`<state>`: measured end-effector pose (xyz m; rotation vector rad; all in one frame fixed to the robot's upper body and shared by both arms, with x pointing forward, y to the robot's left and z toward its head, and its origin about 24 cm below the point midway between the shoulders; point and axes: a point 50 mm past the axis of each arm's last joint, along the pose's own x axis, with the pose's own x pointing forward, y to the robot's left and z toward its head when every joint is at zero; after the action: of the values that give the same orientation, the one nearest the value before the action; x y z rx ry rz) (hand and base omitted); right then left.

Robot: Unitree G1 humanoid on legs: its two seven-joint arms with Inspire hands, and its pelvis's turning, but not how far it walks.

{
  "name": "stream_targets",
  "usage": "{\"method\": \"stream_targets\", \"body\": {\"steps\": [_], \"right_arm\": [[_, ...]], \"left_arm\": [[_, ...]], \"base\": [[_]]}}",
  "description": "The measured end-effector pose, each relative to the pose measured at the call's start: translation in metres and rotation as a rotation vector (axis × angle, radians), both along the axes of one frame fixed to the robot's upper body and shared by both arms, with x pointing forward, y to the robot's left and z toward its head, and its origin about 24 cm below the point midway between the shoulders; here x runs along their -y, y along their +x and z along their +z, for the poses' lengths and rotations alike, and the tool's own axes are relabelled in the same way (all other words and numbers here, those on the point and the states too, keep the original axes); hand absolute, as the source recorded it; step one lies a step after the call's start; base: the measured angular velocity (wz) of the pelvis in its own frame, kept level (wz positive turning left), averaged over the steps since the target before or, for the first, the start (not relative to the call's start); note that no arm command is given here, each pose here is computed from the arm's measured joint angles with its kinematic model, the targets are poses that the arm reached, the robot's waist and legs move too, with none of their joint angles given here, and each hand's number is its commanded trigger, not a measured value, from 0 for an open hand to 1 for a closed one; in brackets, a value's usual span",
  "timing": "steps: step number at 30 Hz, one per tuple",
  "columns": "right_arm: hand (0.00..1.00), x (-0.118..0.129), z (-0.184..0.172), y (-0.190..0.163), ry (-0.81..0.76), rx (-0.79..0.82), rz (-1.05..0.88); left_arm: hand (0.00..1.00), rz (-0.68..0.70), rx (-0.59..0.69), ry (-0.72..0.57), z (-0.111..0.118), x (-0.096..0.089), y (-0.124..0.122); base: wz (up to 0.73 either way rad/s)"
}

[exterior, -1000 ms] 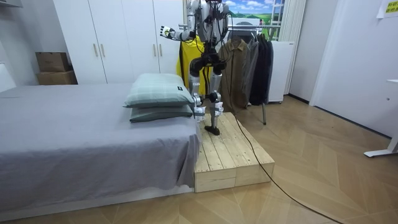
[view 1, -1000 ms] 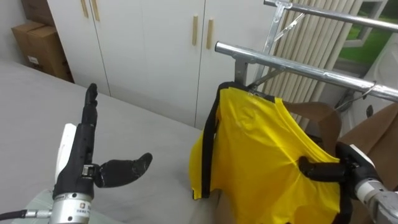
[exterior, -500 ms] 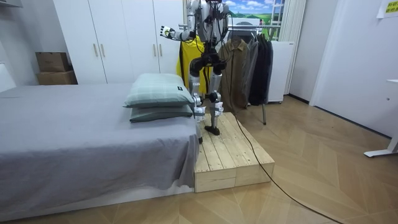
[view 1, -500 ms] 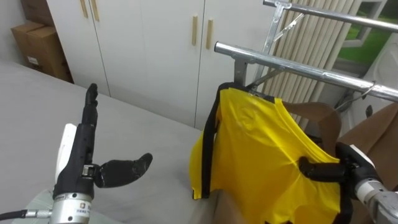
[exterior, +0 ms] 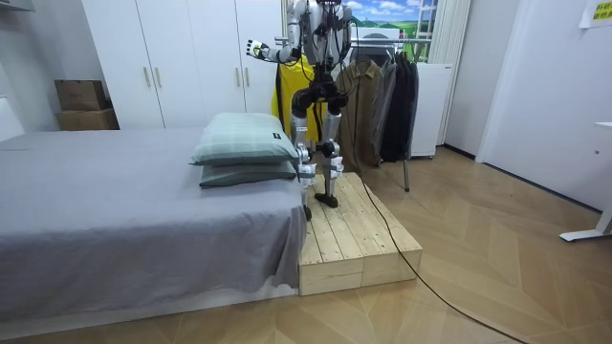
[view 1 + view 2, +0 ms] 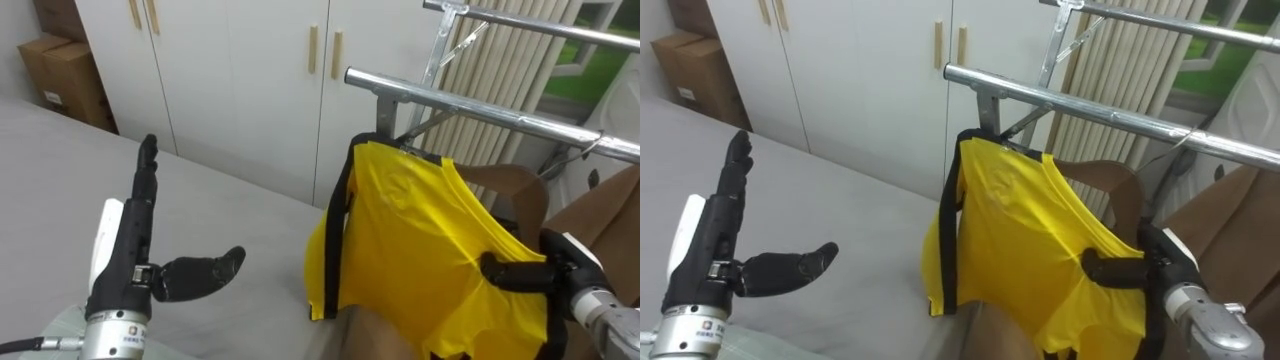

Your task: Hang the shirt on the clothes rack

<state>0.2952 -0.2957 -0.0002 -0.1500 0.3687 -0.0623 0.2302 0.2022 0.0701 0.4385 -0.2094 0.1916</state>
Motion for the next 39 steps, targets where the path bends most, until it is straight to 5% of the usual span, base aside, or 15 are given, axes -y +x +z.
{"method": "stream_targets", "body": {"steps": [33, 34, 35, 39], "right_arm": [[0.00, 0.001, 0.003, 0.002, -0.042, 0.019, -0.050], [0.56, 0.000, 0.004, 0.003, -0.042, 0.026, -0.055], [1.00, -0.001, 0.004, 0.003, -0.041, 0.030, -0.057], [1.00, -0.007, 0.005, 0.005, -0.035, 0.046, -0.060]], "left_arm": [[0.00, 0.016, -0.065, -0.005, -0.015, -0.002, 0.000], [0.00, 0.019, -0.063, -0.006, -0.015, -0.002, 0.000], [0.00, 0.022, -0.061, -0.007, -0.015, -0.002, 0.000], [0.00, 0.048, -0.050, -0.010, -0.015, -0.004, 0.000]], "base": [[0.00], [-0.07], [-0.08], [-0.04]]}}
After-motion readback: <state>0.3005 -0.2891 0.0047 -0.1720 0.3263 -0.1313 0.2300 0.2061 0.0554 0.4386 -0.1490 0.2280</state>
